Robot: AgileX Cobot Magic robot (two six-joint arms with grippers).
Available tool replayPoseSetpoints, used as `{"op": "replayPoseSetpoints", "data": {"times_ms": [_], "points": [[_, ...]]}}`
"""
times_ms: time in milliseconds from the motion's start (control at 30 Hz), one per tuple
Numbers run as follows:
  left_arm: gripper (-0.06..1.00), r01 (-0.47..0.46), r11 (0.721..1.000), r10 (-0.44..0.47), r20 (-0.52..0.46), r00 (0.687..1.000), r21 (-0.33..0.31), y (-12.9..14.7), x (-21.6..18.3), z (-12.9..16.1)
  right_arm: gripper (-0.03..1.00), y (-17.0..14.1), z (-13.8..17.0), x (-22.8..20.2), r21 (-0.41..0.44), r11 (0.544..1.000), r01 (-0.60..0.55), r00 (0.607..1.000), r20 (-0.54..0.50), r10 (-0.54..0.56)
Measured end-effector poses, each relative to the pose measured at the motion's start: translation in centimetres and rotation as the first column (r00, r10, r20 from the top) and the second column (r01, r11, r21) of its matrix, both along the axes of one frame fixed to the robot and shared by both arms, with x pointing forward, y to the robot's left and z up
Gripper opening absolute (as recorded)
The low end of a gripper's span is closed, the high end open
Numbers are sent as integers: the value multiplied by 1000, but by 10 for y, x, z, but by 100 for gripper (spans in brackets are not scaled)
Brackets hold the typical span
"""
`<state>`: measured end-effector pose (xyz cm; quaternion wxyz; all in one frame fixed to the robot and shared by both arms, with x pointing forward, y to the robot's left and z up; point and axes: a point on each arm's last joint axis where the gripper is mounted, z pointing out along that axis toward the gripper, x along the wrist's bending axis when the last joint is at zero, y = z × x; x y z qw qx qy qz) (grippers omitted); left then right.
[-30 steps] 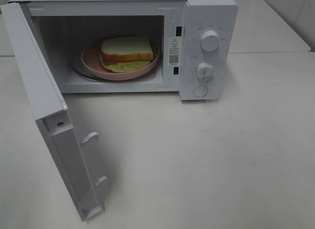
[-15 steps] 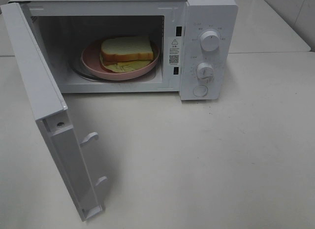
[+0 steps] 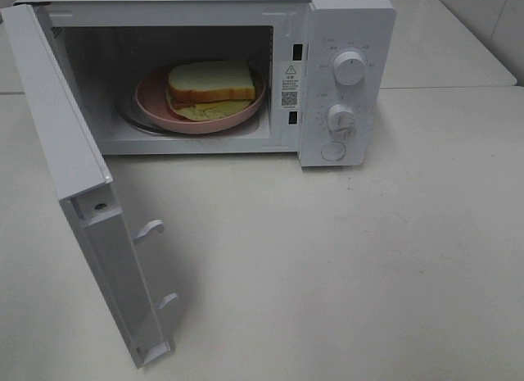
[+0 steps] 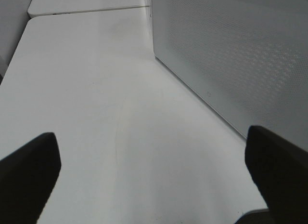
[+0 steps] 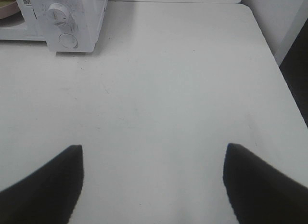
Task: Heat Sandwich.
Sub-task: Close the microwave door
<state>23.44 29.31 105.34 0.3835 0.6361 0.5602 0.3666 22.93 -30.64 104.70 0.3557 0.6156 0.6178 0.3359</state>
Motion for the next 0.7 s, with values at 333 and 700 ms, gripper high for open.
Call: {"op": "replayPoseSetpoints", "data": {"times_ms": [333, 700], "points": [[99, 0, 1000, 0, 0, 1000, 0, 0, 0, 0, 77, 0, 0, 0, 0, 1000, 0, 1000, 0, 0], [99, -1, 1000, 1, 0, 1000, 1, 0, 0, 0, 77, 0, 0, 0, 0, 1000, 0, 1000, 0, 0]]}}
